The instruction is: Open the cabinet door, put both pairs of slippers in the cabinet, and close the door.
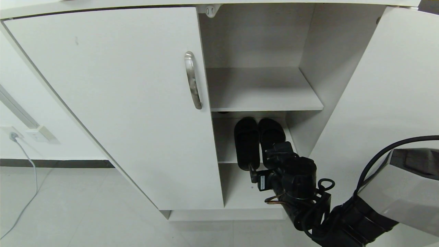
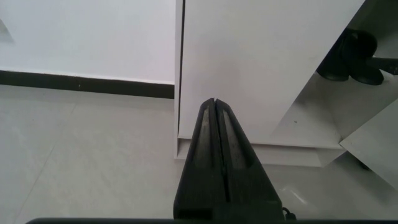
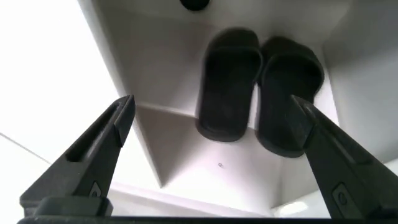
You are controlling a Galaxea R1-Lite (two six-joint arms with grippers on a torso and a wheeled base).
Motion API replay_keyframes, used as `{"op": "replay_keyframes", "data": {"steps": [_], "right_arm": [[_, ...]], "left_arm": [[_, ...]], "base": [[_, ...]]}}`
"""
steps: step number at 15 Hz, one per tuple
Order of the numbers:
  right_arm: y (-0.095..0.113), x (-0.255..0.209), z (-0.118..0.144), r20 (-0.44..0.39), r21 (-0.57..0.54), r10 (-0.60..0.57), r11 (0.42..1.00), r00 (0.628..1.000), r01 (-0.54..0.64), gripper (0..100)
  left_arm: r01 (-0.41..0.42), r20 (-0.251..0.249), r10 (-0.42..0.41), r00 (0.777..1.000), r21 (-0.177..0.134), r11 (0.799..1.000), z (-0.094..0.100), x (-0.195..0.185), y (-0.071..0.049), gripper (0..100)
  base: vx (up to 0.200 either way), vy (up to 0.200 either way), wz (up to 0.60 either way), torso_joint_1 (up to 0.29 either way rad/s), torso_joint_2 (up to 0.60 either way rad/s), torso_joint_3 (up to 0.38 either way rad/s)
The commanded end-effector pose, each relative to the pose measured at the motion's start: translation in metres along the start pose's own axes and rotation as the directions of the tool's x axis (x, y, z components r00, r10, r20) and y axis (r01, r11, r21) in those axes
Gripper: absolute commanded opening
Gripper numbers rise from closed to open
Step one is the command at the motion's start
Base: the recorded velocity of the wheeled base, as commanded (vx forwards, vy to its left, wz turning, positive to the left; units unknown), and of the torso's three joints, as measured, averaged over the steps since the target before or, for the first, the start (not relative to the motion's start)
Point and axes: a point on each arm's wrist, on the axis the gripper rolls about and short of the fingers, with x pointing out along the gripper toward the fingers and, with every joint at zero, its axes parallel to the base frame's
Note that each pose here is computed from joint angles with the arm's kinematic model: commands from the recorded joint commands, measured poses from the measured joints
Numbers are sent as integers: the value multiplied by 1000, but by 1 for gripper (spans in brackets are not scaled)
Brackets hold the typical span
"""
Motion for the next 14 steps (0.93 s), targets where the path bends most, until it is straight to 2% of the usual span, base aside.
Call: {"op": "replay_keyframes", "data": {"steps": [1, 14], "right_arm": [[0, 0, 0, -1, -1, 1, 1000, 1000, -1, 100], [2, 3, -10, -16, -13, 1, 1000, 1000, -2, 100]], "left_arm": [[0, -3, 0, 1000, 0, 1000, 0, 0, 0, 0], [0, -3, 0, 1000, 0, 1000, 0, 0, 0, 0]], "base": [[0, 0, 0, 0, 0, 0], [0, 0, 0, 2, 3, 185]]}}
